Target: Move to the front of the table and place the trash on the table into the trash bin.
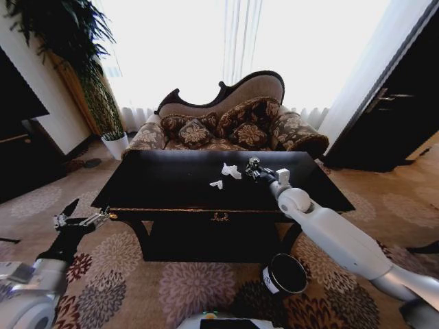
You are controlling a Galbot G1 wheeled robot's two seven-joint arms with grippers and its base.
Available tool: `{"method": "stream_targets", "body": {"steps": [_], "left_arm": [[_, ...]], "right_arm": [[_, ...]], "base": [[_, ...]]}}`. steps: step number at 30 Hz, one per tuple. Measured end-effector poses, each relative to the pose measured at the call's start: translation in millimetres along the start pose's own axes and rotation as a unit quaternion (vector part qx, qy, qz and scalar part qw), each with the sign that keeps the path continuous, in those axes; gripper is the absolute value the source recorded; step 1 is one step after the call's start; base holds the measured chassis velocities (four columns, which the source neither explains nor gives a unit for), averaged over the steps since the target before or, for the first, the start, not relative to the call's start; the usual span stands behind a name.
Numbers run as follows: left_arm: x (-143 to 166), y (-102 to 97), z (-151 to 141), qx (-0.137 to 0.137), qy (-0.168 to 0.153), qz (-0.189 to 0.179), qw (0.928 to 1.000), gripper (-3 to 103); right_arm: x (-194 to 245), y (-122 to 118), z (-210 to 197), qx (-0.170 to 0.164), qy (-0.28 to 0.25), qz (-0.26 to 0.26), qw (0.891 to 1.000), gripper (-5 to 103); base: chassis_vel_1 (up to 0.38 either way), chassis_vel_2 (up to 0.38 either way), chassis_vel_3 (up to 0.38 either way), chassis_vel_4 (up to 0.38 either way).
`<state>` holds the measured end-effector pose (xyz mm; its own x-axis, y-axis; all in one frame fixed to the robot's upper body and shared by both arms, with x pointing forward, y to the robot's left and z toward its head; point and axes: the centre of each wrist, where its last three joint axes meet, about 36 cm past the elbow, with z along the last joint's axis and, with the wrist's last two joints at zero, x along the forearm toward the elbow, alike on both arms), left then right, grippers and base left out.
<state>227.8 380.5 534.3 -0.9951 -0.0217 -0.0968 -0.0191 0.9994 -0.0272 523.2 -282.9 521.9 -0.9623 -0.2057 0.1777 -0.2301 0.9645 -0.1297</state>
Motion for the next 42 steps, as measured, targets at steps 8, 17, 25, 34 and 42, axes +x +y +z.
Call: {"method": "stream_targets", "body": {"steps": [8,17,25,34,42], "left_arm": [[0,0.0,0,0.0,0.0,0.0,1.0,100],[0,0.0,0,0.0,0.0,0.0,1.0,100],[0,0.0,0,0.0,0.0,0.0,1.0,100],[0,0.0,0,0.0,0.0,0.0,1.0,100],[0,0.0,0,0.0,0.0,0.0,1.0,100]], "right_arm": [[20,-2,-2,-0.02,-0.008,0.004,1.0,0],[84,-24,11,-0.065,-0.013,0.037,0.997,0],[154,-33,15,-0.103,-0.067,0.067,0.99,0],[213,-44,38,-0.086,-0.115,0.119,0.982,0],[245,-44,69,-0.115,-0.106,0.156,0.975,0]], "base": [[0.0,0.0,0.0,0.0],[0.0,0.0,0.0,0.0],[0.0,0.0,0.0,0.0],[0.0,0.0,0.0,0.0],[0.0,0.0,0.0,0.0]]}}
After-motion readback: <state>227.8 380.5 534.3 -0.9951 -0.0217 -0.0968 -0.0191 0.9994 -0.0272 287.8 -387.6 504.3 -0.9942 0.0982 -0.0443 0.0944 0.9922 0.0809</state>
